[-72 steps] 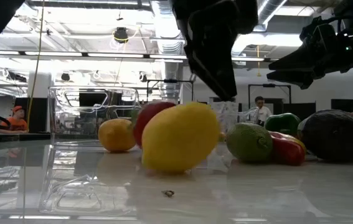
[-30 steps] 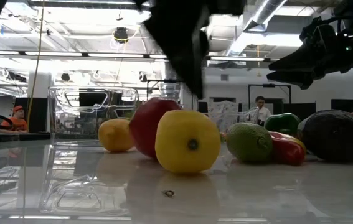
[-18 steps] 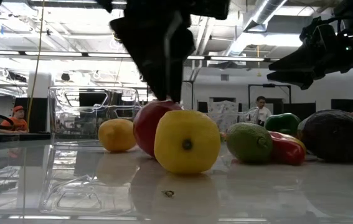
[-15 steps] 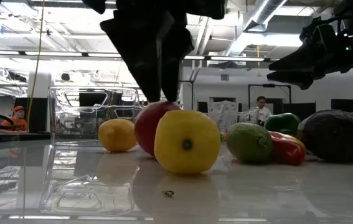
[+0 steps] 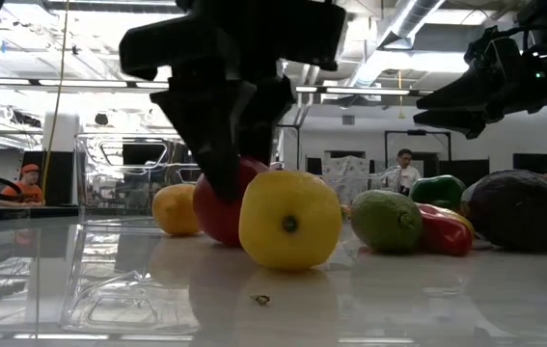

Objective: Sort produce into baskets
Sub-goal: Put the red tomato into the right transparent bin

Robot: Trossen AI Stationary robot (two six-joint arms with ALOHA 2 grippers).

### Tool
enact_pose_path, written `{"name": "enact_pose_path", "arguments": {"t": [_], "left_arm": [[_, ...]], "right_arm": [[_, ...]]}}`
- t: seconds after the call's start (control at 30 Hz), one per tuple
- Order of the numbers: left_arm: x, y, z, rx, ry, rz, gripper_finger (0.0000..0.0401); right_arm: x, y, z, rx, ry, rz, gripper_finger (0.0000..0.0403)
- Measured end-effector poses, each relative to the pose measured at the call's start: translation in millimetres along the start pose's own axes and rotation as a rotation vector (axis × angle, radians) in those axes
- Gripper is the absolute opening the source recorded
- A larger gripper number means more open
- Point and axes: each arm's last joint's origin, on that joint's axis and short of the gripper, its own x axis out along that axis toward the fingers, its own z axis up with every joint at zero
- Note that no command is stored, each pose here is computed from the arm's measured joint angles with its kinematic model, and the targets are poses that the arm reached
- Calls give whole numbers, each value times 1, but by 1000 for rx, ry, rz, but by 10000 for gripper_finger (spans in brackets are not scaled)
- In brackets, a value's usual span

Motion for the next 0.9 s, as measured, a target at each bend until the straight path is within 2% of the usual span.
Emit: {"name": "enact_pose_path", "arguments": {"t": [0.33,0.53,0.7,0.9], "left_arm": [[13,-1,-10,38,56,33,312],[12,1,-10,68,62,45,276],[-2,10,-1,45,25,59,261],[-32,34,5,26,-59,157,264]], "right_arm": [[0,0,0,0,0,0,254],[0,0,0,0,-1,0,254],[0,0,0,0,-1,0,254],[0,0,0,2,0,6,254]]}}
